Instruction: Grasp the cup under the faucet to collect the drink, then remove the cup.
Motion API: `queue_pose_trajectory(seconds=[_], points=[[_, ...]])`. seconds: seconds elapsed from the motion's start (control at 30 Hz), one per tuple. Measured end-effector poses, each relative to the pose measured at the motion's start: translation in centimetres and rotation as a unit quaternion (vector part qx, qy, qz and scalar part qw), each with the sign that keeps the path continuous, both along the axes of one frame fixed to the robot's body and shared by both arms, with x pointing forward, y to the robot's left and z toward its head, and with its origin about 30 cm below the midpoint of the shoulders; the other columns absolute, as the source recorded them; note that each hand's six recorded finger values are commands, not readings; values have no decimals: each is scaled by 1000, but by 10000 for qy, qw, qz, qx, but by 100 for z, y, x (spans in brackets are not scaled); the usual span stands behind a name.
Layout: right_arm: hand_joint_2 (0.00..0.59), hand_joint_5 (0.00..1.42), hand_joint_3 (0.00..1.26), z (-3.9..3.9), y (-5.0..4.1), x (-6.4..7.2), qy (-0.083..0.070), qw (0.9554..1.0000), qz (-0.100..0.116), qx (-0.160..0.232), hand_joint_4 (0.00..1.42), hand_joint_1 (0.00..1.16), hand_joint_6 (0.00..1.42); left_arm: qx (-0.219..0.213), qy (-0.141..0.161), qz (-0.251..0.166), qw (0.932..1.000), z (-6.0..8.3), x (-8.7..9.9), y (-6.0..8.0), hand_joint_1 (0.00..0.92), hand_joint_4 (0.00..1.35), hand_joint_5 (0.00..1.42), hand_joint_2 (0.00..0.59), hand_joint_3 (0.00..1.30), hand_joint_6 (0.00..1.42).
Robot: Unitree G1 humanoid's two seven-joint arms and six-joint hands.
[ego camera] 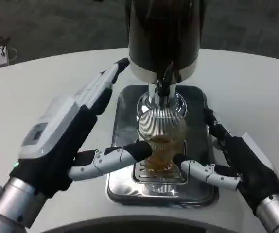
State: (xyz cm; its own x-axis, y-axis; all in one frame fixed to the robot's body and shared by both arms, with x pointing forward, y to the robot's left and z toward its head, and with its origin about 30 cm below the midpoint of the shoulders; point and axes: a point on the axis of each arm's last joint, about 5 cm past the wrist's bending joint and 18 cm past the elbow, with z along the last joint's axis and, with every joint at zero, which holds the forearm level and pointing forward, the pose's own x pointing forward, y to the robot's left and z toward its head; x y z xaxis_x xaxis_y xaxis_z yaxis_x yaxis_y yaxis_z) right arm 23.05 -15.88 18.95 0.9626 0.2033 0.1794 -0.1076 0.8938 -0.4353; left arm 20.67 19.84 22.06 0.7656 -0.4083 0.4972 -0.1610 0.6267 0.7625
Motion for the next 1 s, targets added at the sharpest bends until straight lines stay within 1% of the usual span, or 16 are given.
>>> queue_pose_trajectory(seconds=[0.13,0.2,0.3,0.33,0.47,0.53,0.63,0.73,0.9,1.0], points=[[243,0,0,-9,15,20,20,10000,-2,33,0,725,16,68,256,211,9994,-46,-103,55,0,0,0,67,0,14],[243,0,0,3,27,28,-20,10000,20,41,0,724,16,96,381,271,9989,-70,-142,72,0,0,0,67,0,13],[243,0,0,20,54,46,-124,9999,63,74,0,723,16,205,590,342,9975,-104,-194,99,0,0,0,67,0,11],[243,0,0,18,62,50,-134,9998,73,89,0,723,16,227,645,352,9970,-114,-208,103,0,0,0,67,0,11],[244,0,0,-10,91,64,-105,9998,80,155,0,722,16,265,836,415,9953,-161,-278,119,0,0,0,67,0,10],[242,0,0,-24,95,74,-76,9998,69,166,0,723,16,284,983,470,9936,-193,-322,134,0,0,0,67,0,10],[239,0,0,-9,110,98,-119,9997,105,194,0,725,16,344,1125,530,9916,-219,-383,162,0,0,0,67,0,10],[237,0,0,9,141,136,-174,9994,167,243,0,727,16,368,1216,616,9900,-241,-430,195,0,0,0,67,0,10],[235,0,0,0,224,197,-215,9990,250,308,0,729,16,485,1400,665,9867,-273,-485,234,0,0,0,67,0,10],[235,0,0,11,270,236,-273,9985,336,324,0,729,16,516,1415,659,9864,-256,-499,236,0,0,0,67,0,10]])
